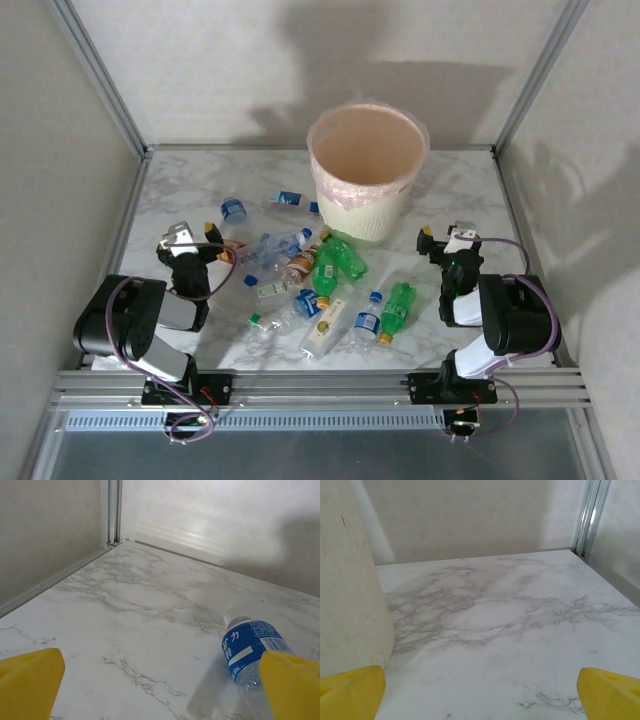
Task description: Put the plastic bottles in the bin
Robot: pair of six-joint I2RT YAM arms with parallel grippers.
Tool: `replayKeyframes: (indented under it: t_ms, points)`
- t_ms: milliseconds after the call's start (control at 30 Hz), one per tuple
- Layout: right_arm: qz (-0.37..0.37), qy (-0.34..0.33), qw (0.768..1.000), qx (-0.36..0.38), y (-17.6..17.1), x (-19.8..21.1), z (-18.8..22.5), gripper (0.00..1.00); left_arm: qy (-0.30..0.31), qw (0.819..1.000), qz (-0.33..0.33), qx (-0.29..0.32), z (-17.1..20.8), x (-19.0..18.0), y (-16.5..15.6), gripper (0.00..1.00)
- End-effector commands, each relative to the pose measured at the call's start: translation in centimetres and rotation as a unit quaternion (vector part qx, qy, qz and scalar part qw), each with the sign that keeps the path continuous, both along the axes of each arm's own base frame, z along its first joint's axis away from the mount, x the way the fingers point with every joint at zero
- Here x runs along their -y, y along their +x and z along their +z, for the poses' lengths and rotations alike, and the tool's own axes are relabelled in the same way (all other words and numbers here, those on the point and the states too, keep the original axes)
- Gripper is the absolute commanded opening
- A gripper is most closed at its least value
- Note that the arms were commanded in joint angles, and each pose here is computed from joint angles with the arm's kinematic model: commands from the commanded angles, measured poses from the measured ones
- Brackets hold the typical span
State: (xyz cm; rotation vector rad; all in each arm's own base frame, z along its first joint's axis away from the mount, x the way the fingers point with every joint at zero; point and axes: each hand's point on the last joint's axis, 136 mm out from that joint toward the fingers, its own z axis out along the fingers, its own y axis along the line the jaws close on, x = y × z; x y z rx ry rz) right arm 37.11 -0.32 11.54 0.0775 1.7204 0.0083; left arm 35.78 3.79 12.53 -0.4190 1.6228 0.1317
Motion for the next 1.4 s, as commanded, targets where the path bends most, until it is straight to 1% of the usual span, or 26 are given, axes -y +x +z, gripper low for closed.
replayKeyframes:
  t_ms: [0,767,800,867,900,933,967,1000,1033,1067,1133,1167,1200,1267,1367]
  points:
    - [-0.001,-0.003,1.0,0.018,0.3,0.1,1.0,0.99,0.003,1.0,0.002,0.015,0.9,-0.1,0.4,0.99]
    - [-0.001,-0.002,1.0,0.018,0.3,0.1,1.0,0.99,0.002,1.0,0.002,0.015,0.9,-0.1,0.4,0.99]
    - [-0.01,-0.002,1.0,0.022,0.3,0.4,1.2,0.99,0.002,1.0,0.002,0.015,0.9,-0.1,0.4,0.99]
    - [-0.092,0.005,0.996,0.012,0.6,2.7,2.6,0.99,0.003,1.0,0.003,0.015,0.9,-0.1,0.4,0.99]
    - [-0.126,0.012,0.992,0.012,1.1,3.7,4.6,0.99,0.008,1.0,0.018,0.024,1.5,-0.4,0.2,0.99]
    - [-0.165,0.039,0.986,-0.005,1.2,4.7,6.5,0.99,0.017,1.0,0.002,0.015,1.9,0.3,0.5,0.99]
    - [-0.195,0.08,0.977,-0.024,1.1,5.3,8.5,0.99,0.03,0.999,0.023,0.009,3.1,0.5,0.7,0.99]
    - [-0.205,0.109,0.972,-0.041,0.8,5.4,9.8,0.99,0.035,0.998,0.056,-0.002,4.3,0.2,0.9,0.99]
    - [-0.206,0.137,0.967,-0.051,0.4,5.1,11.4,0.99,0.015,0.996,0.087,-0.008,5.8,-0.4,1.3,0.99]
    - [-0.215,0.156,0.962,-0.062,-0.2,5.2,11.4,0.99,-0.01,0.995,0.096,-0.012,7.1,-0.6,1.5,0.99]
    - [-0.251,0.218,0.938,-0.098,-2.3,5.7,9.0,0.99,-0.076,0.99,0.115,-0.001,10.1,-1.0,1.5,0.99]
    - [-0.235,0.236,0.936,-0.119,-2.7,5.2,8.2,0.99,-0.101,0.988,0.113,-0.001,10.8,-0.8,1.3,0.98]
    - [-0.22,0.245,0.934,-0.14,-2.9,4.5,7.7,0.99,-0.132,0.986,0.1,0.001,11.6,-0.3,1.2,0.97]
    - [-0.232,0.247,0.923,-0.181,-3.7,3.6,7.4,0.99,-0.179,0.981,0.069,0.007,13.0,1.1,0.7,0.96]
    - [-0.252,0.22,0.918,-0.21,-4.6,2.3,9.4,0.99,-0.208,0.977,0.039,0.009,14.4,3.4,-0.5,0.94]
